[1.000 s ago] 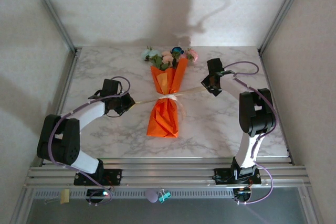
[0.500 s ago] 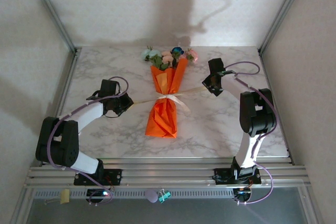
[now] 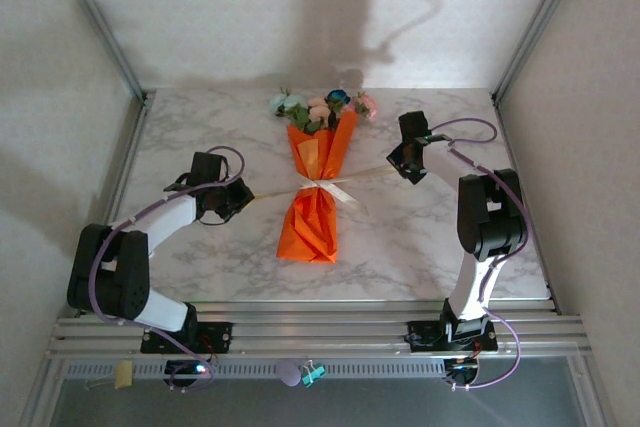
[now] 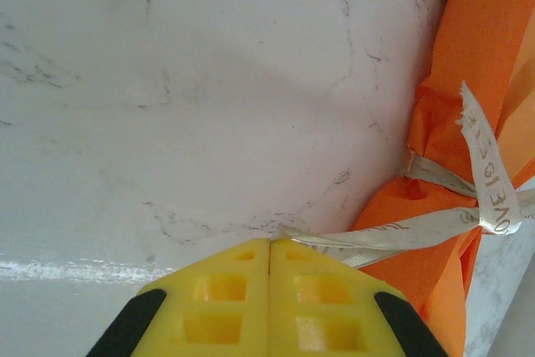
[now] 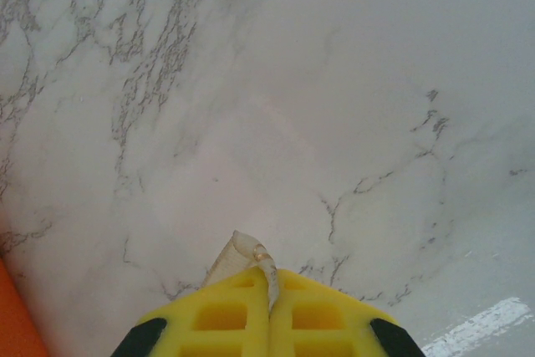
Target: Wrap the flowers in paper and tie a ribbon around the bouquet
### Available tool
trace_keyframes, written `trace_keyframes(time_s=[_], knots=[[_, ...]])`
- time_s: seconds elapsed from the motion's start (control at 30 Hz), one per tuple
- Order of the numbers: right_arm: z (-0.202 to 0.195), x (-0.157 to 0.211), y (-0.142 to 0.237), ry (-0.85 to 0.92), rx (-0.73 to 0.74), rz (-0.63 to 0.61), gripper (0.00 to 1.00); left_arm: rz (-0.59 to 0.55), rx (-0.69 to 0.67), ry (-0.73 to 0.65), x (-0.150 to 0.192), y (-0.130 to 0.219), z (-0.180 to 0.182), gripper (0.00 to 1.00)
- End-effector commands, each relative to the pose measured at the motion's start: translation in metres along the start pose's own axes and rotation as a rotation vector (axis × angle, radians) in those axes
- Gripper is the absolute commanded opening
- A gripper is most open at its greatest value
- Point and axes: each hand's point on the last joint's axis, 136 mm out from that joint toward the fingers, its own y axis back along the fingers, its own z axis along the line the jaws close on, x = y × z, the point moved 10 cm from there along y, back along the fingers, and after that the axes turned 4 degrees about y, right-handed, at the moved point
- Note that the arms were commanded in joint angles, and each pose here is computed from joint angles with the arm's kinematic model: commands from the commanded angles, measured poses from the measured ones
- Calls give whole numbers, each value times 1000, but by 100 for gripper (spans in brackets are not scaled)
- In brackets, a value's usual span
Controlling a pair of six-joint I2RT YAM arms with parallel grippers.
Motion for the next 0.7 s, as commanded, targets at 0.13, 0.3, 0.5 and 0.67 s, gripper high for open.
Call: trace_keyframes(time_s=[0.13,0.3,0.5,0.67], knots=[[-22,-17,8,-26,72,-67,0,-40,-87,27,-2,9,19,0],[-20,-19,6,-29,62,-68,0,-24,-63,45,0,6,19,0],[-8,-16,7,-26,5,-24,1,-16,11,71,0,2,8,0],[-10,-11,39,-65,55,-11,72,-73,68,55,-7,21,-20,42]])
